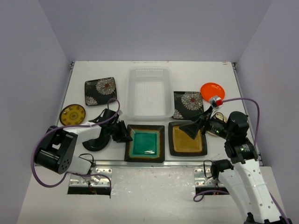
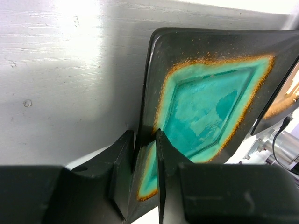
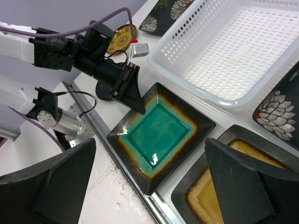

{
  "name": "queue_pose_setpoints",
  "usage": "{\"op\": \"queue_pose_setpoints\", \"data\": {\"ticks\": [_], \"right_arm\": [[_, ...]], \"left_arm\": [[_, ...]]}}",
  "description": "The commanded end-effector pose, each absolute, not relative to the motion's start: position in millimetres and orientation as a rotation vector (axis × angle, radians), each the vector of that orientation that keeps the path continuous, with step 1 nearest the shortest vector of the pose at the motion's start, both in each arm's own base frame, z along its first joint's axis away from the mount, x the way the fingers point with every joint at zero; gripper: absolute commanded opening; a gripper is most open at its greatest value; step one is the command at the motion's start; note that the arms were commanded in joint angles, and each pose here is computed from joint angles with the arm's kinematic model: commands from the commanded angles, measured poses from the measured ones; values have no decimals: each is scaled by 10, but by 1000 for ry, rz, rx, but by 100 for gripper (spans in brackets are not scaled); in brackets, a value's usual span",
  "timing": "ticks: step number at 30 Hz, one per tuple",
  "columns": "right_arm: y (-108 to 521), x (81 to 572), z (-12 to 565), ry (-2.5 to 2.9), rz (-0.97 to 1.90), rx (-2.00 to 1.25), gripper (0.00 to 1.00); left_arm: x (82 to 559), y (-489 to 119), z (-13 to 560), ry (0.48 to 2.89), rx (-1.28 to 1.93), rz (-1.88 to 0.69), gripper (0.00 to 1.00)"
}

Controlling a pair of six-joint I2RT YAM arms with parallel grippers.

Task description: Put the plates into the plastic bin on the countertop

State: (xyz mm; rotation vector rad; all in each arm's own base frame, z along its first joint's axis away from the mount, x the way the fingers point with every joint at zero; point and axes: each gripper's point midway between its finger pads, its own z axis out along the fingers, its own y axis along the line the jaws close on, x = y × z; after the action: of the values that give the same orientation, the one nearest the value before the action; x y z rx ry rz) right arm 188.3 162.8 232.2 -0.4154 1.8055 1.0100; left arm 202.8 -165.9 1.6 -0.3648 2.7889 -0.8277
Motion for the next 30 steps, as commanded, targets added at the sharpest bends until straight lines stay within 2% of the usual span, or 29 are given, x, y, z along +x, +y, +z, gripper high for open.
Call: {"op": "queue_pose_setpoints", "data": {"ticks": [1, 8, 24, 30], "right_arm": [[1642, 1932, 2461, 1745, 1012, -423, 99], [1600, 1989, 2475, 1748, 977, -388, 99], [1509, 2074, 2537, 1759, 900, -345, 99], [1486, 2108, 2543, 1776, 884, -326, 99]], "left_arm": [[1895, -1507, -72, 2825, -386, -709, 0], [1886, -1769, 444, 2699, -301, -991, 0], [1709, -2087, 1332, 2486, -99, -1406, 0], [1615, -2194, 1861, 2364, 44, -1575, 0]]}}
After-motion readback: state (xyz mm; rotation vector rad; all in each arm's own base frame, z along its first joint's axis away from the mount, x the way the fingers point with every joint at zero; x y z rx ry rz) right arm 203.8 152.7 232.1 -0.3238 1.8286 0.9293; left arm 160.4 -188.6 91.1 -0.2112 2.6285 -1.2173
